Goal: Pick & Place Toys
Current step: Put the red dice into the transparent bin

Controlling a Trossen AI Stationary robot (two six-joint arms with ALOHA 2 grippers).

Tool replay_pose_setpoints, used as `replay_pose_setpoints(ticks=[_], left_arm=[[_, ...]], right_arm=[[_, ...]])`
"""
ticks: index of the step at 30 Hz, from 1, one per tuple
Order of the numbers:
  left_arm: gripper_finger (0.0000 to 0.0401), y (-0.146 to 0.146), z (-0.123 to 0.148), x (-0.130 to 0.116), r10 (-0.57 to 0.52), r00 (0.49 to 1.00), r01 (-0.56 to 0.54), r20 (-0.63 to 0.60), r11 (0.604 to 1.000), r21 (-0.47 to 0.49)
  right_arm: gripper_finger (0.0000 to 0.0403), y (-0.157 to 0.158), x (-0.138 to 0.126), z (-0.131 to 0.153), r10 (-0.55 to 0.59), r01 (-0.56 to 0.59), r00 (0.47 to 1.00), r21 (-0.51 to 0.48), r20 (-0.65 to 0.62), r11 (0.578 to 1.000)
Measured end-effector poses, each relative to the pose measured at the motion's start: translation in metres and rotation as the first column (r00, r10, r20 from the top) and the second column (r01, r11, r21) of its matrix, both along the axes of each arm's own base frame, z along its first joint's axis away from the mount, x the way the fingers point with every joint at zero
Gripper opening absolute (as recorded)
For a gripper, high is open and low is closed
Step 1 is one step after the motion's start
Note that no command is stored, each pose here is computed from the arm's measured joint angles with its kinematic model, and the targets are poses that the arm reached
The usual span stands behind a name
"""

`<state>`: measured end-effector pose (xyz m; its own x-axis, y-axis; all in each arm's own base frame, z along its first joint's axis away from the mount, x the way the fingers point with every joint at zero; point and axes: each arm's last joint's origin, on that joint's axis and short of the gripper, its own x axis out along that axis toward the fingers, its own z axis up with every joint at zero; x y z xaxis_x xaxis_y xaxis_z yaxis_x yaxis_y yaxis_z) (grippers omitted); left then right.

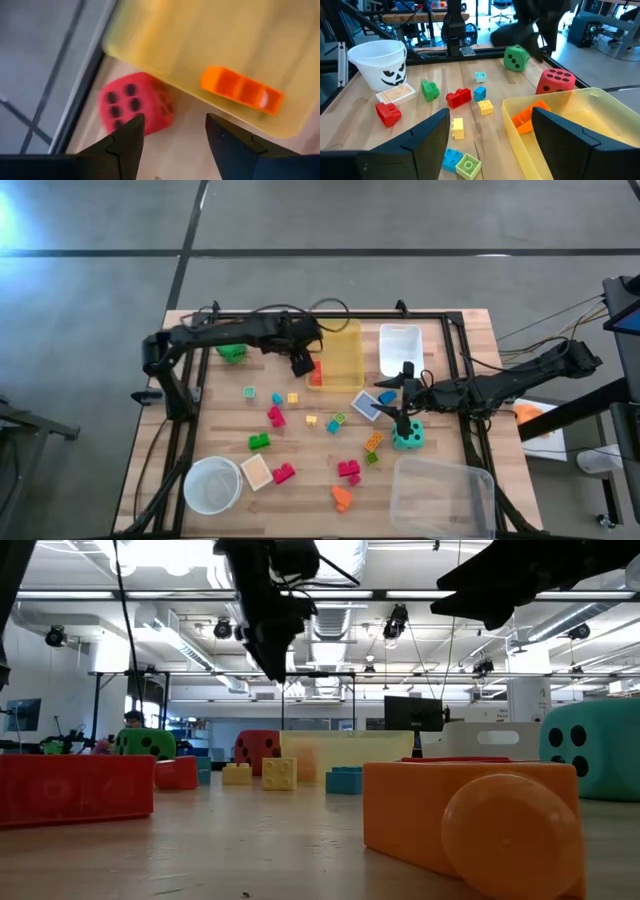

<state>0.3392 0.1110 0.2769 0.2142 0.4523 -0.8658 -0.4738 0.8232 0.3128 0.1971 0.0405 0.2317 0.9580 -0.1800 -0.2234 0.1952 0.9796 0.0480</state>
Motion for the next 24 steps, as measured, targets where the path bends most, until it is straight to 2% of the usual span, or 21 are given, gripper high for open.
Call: replay_pose_setpoints(ticks=[2,5,8,10,14,16,24], left_arm=[[0.0213,0.002,0.007,-0.004,0.030,0.999,-0.031,0.014,0.999,0.040],[0.0213,0.004,0.009,-0.006,0.000,0.999,0.003,-0.032,0.994,0.111],[0.0214,0.004,0.003,-0.003,-0.018,0.998,0.026,-0.067,0.992,0.121],[0.0214,0.006,-0.002,0.000,0.012,0.998,-0.004,-0.065,0.994,0.111],[0.0214,0.020,-0.010,-0.002,0.143,0.989,-0.139,-0.034,0.985,0.100],[0.0214,0.026,-0.014,-0.003,0.166,0.985,-0.160,-0.053,0.982,0.099],[0.0214,0.033,-0.039,0.005,0.051,0.978,-0.033,-0.202,0.995,0.093]], right_arm=[[0.0276,0.000,0.000,0.000,0.000,0.000,1.000,0.000,0.001,1.000],[0.0276,0.000,0.000,0.000,0.000,0.000,1.000,0.000,0.001,1.000],[0.0276,0.000,0.000,0.000,0.000,0.000,1.000,0.000,0.001,1.000],[0.0276,0.000,0.000,0.000,0.000,0.000,1.000,0.000,0.001,1.000],[0.0276,0.000,0.000,0.000,0.000,0.000,1.000,0.000,0.001,1.000],[0.0276,0.000,0.000,0.000,0.000,0.000,1.000,0.000,0.001,1.000],[0.0276,0.000,0.000,0.000,0.000,0.000,1.000,0.000,-0.001,1.000]])
